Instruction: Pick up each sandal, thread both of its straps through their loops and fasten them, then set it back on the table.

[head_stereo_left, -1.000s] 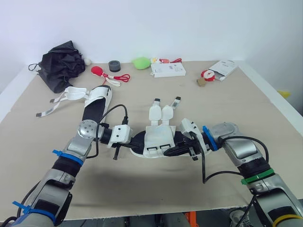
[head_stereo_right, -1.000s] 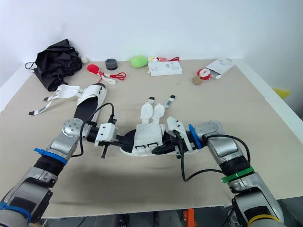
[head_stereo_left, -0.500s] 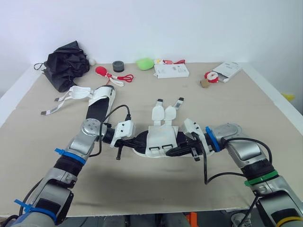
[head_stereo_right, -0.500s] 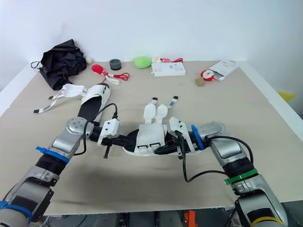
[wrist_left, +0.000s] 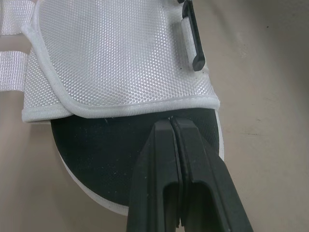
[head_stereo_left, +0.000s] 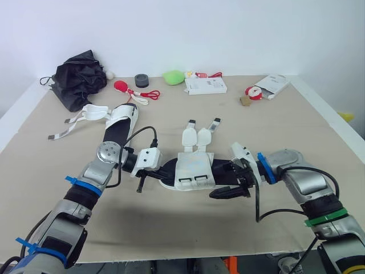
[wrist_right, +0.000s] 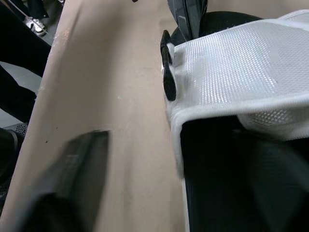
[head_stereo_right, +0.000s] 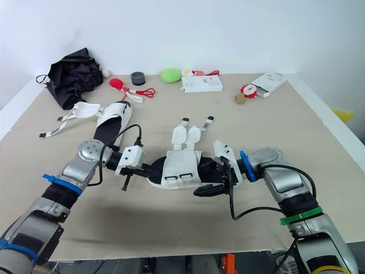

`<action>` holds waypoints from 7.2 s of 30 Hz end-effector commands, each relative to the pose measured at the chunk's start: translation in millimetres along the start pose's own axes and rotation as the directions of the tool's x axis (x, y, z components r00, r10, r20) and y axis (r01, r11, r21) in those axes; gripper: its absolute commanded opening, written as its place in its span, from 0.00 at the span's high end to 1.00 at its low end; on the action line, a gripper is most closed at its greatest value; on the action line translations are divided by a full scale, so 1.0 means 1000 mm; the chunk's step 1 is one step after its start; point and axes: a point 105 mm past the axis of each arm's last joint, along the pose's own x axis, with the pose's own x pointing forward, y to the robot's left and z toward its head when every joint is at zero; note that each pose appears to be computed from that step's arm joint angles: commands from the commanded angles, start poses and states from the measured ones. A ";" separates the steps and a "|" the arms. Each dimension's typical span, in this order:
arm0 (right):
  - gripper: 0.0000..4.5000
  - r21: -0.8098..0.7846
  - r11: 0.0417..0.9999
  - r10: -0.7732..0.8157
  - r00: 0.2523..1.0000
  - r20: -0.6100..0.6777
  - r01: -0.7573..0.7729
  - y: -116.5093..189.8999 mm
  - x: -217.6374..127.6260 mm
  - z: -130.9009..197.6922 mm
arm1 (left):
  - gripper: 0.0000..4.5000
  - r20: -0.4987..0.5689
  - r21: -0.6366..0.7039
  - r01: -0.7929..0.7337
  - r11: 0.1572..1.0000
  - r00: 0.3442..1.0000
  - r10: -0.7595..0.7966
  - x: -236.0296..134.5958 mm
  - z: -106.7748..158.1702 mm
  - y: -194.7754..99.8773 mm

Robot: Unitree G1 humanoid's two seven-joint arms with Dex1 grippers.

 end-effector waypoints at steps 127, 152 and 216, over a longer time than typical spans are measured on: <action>0.95 -0.845 -0.410 -0.292 0.828 0.478 0.344 -0.011 -0.008 0.059 | 1.00 -0.020 -0.171 -0.002 0.985 1.000 -0.001 0.017 -0.022 -0.025; 0.08 -0.933 -0.092 -0.343 0.868 0.358 0.349 0.012 -0.027 0.059 | 1.00 -0.005 -0.171 0.002 0.985 1.000 -0.003 0.024 -0.022 -0.021; 0.99 0.391 0.873 -0.364 0.923 0.123 0.292 0.056 0.053 0.011 | 1.00 -0.006 -0.175 0.005 0.985 1.000 -0.006 0.022 -0.021 -0.025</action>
